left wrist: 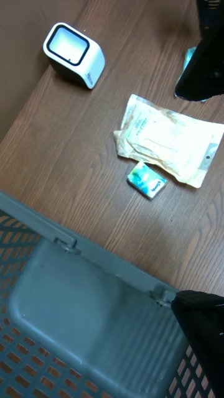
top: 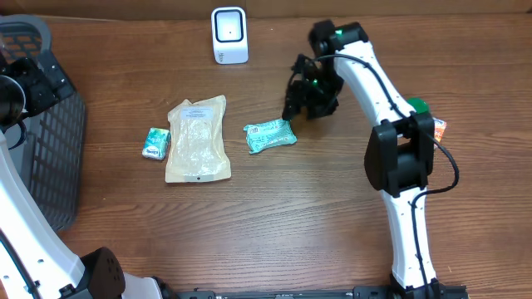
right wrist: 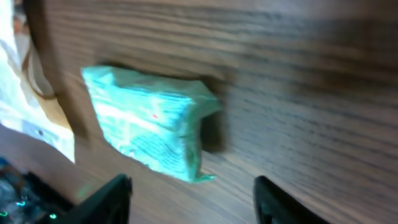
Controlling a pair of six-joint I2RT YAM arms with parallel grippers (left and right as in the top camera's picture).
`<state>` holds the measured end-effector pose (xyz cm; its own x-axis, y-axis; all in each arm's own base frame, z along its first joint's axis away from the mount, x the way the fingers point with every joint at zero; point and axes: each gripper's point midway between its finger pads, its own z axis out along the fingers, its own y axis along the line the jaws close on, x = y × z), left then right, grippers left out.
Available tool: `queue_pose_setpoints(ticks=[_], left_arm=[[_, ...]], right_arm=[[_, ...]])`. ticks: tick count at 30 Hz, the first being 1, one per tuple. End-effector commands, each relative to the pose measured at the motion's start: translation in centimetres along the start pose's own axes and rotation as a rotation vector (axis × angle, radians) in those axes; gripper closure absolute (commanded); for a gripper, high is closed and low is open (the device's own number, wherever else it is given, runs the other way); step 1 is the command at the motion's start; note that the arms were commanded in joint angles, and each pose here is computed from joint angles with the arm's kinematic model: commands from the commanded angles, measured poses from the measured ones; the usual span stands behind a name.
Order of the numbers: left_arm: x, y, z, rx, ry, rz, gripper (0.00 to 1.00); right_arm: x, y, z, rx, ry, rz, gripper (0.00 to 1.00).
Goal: Scan the item barcode
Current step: 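Grasp the teal wipes pack with the right gripper, then lift the wipes pack and carry it to the scanner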
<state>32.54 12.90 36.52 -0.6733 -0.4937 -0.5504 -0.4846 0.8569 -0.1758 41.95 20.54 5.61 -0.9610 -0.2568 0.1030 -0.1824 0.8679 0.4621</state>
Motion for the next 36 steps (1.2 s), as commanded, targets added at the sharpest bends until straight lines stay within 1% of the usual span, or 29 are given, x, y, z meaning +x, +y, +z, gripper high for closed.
queue_pose_setpoints(ticks=[1, 5, 10, 13, 16, 20, 23, 28, 29, 32, 36], left_arm=[[-0.1, -0.1, 0.0, 0.008, -0.002, 0.021, 0.00], [-0.1, -0.1, 0.0, 0.008, -0.002, 0.021, 0.00], [-0.1, -0.1, 0.0, 0.007, -0.002, 0.021, 0.00], [-0.1, -0.1, 0.0, 0.008, -0.002, 0.021, 0.00], [-0.1, -0.1, 0.0, 0.008, -0.002, 0.021, 0.00], [-0.1, -0.1, 0.0, 0.008, -0.002, 0.021, 0.01], [-0.1, -0.1, 0.0, 0.008, -0.002, 0.021, 0.01], [-0.1, -0.1, 0.0, 0.008, -0.002, 0.021, 0.00], [-0.1, -0.1, 0.0, 0.008, -0.002, 0.021, 0.01], [-0.1, -0.1, 0.0, 0.008, -0.002, 0.021, 0.00], [-0.1, -0.1, 0.0, 0.008, -0.002, 0.021, 0.01]], right_arm=[[0.9, -0.5, 2.9, -0.090, 0.063, -0.044, 0.44], [1.4, -0.9, 4.9, -0.127, 0.077, -0.033, 0.44], [1.6, 0.2, 6.6, -0.261, 0.068, -0.028, 0.44], [1.8, 0.6, 7.6, -0.319, 0.066, -0.020, 0.45], [1.9, 0.3, 9.0, -0.321, 0.064, 0.019, 0.53], [1.9, -0.2, 10.8, -0.318, 0.053, 0.069, 0.69], [1.7, -0.4, 11.1, -0.319, 0.042, 0.078, 0.81], [1.2, -0.4, 11.0, -0.321, 0.022, 0.069, 0.94], [1.0, -0.5, 10.8, -0.322, 0.013, 0.071, 0.96], [0.5, -0.2, 9.3, -0.323, -0.007, 0.069, 0.96], [-0.7, 1.8, 4.7, -0.314, -0.078, 0.022, 0.96]])
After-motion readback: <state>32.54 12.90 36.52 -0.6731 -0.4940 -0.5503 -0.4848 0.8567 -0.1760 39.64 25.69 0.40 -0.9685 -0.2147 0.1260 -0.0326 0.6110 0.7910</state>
